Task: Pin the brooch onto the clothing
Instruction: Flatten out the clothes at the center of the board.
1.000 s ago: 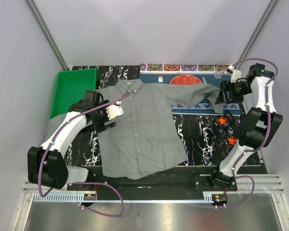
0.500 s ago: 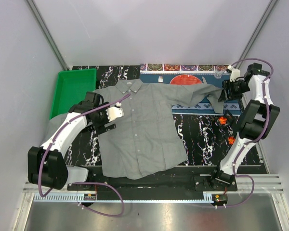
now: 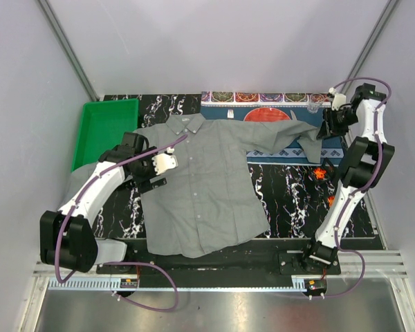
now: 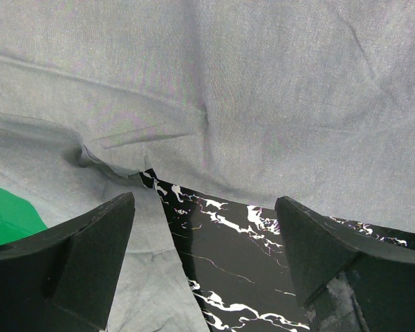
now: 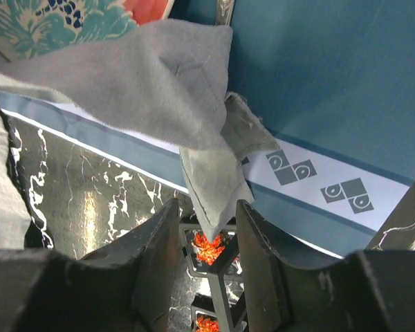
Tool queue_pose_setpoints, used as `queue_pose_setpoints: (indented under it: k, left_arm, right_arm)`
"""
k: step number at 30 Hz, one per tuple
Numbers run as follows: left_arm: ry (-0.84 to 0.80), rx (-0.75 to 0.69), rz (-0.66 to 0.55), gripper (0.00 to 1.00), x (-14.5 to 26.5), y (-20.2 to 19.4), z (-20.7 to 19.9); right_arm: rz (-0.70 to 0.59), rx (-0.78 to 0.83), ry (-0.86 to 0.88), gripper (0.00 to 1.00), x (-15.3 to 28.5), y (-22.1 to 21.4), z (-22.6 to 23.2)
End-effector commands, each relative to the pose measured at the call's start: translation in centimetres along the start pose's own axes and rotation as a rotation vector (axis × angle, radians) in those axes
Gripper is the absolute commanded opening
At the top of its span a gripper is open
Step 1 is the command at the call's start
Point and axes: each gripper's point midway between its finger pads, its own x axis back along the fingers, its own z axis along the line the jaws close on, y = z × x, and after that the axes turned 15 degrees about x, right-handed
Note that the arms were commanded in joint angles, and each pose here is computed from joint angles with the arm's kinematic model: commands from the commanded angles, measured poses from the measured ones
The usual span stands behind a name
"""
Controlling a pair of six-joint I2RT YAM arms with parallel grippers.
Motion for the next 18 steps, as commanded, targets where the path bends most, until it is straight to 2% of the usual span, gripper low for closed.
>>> queue_pose_setpoints:
  k: [1,4,8,9,11,12,13,14,18]
  left_arm:
    - [0.008,-0.012,-0.036,0.9,0.0,0.8,0.3]
    - [0.014,-0.022,-0.036,0.89,-0.1,0.7,0.3]
    - [0.021,-0.023,-0.036,0.9,-0.2,0.6,0.4]
    - [0.018,-0.022,-0.031,0.89,-0.3,0.4,0.3]
    - [0.017,-0.024,-0.027,0.89,-0.4,0.3,0.3]
    - [0.022,-0.021,-0.021,0.89,-0.4,0.1,0.4]
    - [0.018,-0.018,-0.021,0.89,-0.5,0.1,0.3]
    - [0.019,-0.016,-0.014,0.9,-0.8,-0.1,0.3]
    - [0.053,0.043,0.058,0.86,-2.1,-1.7,1.1]
  right_arm:
    - [0.019,-0.057,0.07,0.46,0.8,0.5,1.0]
    - [0.019,-0.062,0.11,0.51,0.7,0.6,1.5]
    - [0.042,-0.079,0.145,0.49,0.4,-0.1,2.2]
    - [0.055,-0.086,0.153,0.46,0.2,-0.5,2.3]
    - [0.067,-0.089,0.15,0.34,0.1,-0.7,2.1]
    - [0.061,-0.081,0.138,0.12,0.6,-0.4,2.0]
    - [0.06,-0.076,0.12,0.03,0.8,-0.1,1.7]
    - [0.03,-0.053,0.079,0.0,1.9,1.2,1.0]
    - [-0.021,0.055,-0.058,0.0,5.6,4.1,-0.7]
